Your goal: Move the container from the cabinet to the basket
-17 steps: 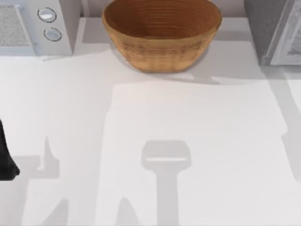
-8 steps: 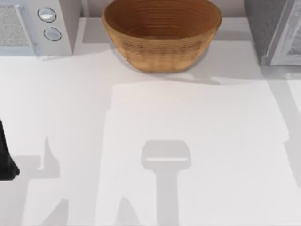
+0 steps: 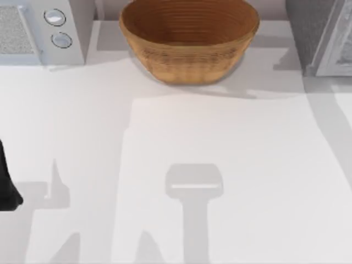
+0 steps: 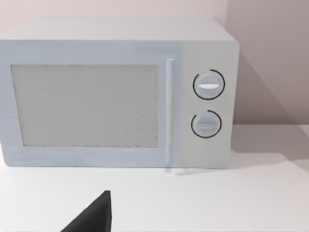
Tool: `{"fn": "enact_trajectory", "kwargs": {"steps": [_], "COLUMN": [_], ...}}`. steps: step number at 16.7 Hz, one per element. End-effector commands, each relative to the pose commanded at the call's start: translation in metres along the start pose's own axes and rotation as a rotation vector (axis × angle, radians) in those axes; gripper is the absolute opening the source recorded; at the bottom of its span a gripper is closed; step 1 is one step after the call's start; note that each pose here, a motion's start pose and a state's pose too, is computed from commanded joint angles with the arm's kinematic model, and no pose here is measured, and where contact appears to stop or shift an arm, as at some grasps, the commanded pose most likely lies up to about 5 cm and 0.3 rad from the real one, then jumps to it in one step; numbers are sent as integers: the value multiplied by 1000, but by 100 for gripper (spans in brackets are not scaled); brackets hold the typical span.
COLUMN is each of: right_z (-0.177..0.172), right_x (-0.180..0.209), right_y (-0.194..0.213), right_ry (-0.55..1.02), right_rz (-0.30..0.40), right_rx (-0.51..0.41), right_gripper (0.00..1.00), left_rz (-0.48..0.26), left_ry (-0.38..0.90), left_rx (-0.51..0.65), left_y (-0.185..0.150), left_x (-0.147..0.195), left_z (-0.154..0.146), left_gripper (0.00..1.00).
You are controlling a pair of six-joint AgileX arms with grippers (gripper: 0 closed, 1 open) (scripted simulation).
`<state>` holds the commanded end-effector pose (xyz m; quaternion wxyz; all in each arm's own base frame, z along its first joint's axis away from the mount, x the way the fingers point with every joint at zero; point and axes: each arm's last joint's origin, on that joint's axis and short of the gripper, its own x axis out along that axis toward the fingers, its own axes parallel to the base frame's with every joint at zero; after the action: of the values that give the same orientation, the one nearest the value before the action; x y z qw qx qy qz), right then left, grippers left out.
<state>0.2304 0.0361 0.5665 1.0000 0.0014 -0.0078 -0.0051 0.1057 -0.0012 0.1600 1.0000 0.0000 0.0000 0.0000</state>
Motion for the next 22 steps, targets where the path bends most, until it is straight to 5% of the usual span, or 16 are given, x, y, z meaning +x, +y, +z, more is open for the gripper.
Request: {"fn": "enact_trajectory", "kwargs": {"steps": [14, 22], "right_z": [-8, -101], "right_x": [-50, -101], "right_y": [-11, -26], "right_ry": [-63, -61], "right_rz": [-4, -9], "right_rx": [11, 5], "right_gripper": [0, 0], "left_rz": [0, 0], "left_ry": [0, 0], "left_rx": [0, 0], "left_y": [0, 0], "left_x": [0, 0], "left_z": [0, 0], "left_gripper": [100, 100]}}
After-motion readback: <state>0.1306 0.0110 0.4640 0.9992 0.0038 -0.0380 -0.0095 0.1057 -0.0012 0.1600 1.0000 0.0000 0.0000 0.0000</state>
